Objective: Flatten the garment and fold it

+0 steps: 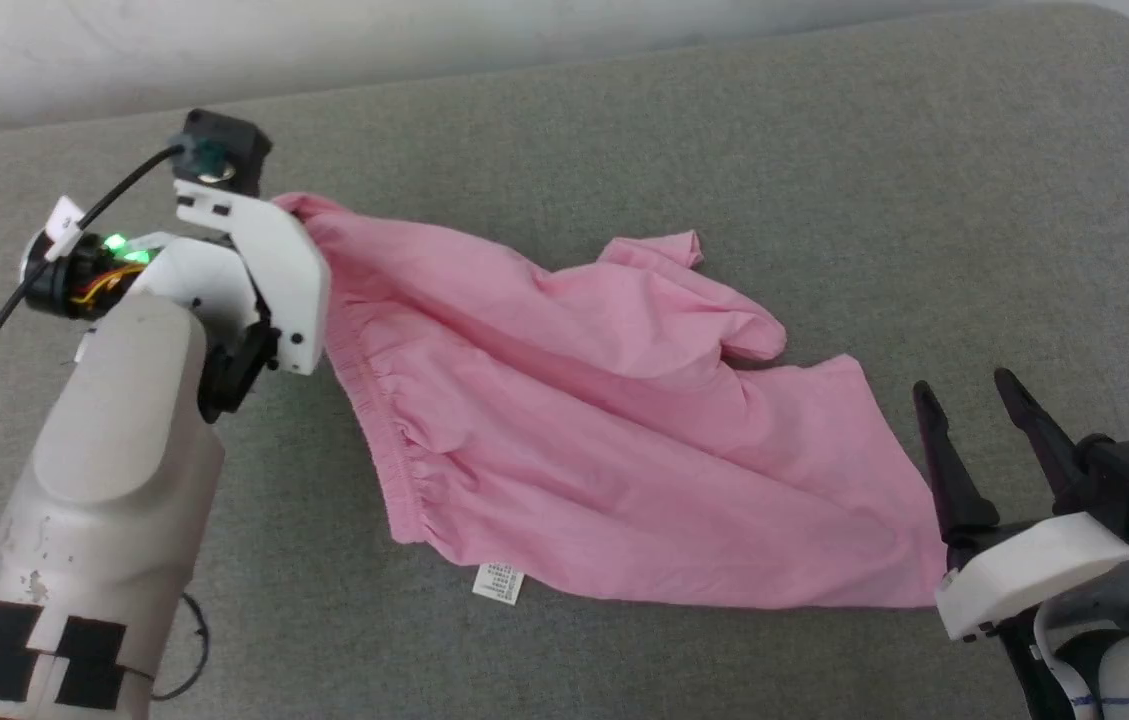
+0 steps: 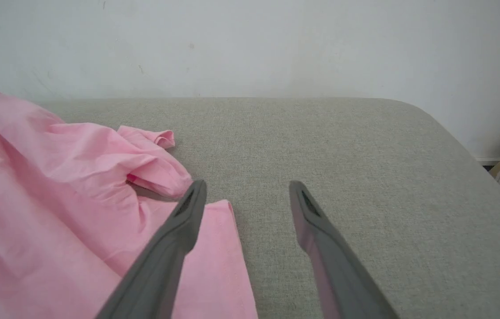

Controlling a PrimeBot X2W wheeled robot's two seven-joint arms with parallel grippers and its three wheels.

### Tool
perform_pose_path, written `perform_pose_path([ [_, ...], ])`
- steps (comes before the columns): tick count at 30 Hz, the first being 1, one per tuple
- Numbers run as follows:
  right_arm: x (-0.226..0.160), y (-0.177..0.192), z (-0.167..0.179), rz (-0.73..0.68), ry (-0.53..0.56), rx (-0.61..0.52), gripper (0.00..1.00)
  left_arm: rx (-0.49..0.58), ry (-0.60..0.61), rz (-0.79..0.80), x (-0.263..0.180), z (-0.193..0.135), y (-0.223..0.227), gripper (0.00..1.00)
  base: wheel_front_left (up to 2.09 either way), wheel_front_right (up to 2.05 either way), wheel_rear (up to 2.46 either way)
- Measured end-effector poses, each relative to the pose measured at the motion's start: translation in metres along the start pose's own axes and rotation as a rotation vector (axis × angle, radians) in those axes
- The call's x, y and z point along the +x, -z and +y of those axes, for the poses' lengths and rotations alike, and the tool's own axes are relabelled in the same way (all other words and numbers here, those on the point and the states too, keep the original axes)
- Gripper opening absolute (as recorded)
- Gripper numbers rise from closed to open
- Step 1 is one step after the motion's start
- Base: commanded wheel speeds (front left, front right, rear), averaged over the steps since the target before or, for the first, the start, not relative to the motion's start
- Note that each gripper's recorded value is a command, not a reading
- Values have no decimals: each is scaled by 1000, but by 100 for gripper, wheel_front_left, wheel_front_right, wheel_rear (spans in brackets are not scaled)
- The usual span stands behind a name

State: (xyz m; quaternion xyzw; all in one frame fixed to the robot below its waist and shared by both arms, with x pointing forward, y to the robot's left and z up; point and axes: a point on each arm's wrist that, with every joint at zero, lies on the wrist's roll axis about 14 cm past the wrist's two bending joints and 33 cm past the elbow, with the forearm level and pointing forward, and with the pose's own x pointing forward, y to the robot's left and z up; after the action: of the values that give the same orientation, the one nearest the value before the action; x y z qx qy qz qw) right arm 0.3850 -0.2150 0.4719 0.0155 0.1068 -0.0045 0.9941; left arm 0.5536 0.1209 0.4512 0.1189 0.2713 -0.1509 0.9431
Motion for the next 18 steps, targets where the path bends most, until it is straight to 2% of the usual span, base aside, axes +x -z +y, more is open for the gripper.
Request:
perform_pose_path([
  [3,3,4,0,9,1,1,100,-8,-9,49,10,6,20,0,0,0,0],
  [4,4,6,0,13,2,2,100,-16,-9,52,13,7,24,3,0,0,0],
  [5,5,7,1,17,2,3,100,-20,-10,54,15,7,28,90,0,0,0],
  [6,5,8,0,17,4,5,100,-22,-11,47,17,8,30,100,0,0,0],
  [9,5,11,0,23,7,12,100,-47,-1,-25,16,5,23,100,0,0,0],
  [14,2,8,-1,16,10,16,100,-93,0,-298,-5,3,-20,100,0,0,0],
  [18,-1,2,2,3,-4,11,100,-121,-19,-525,-41,7,-49,100,0,0,0],
])
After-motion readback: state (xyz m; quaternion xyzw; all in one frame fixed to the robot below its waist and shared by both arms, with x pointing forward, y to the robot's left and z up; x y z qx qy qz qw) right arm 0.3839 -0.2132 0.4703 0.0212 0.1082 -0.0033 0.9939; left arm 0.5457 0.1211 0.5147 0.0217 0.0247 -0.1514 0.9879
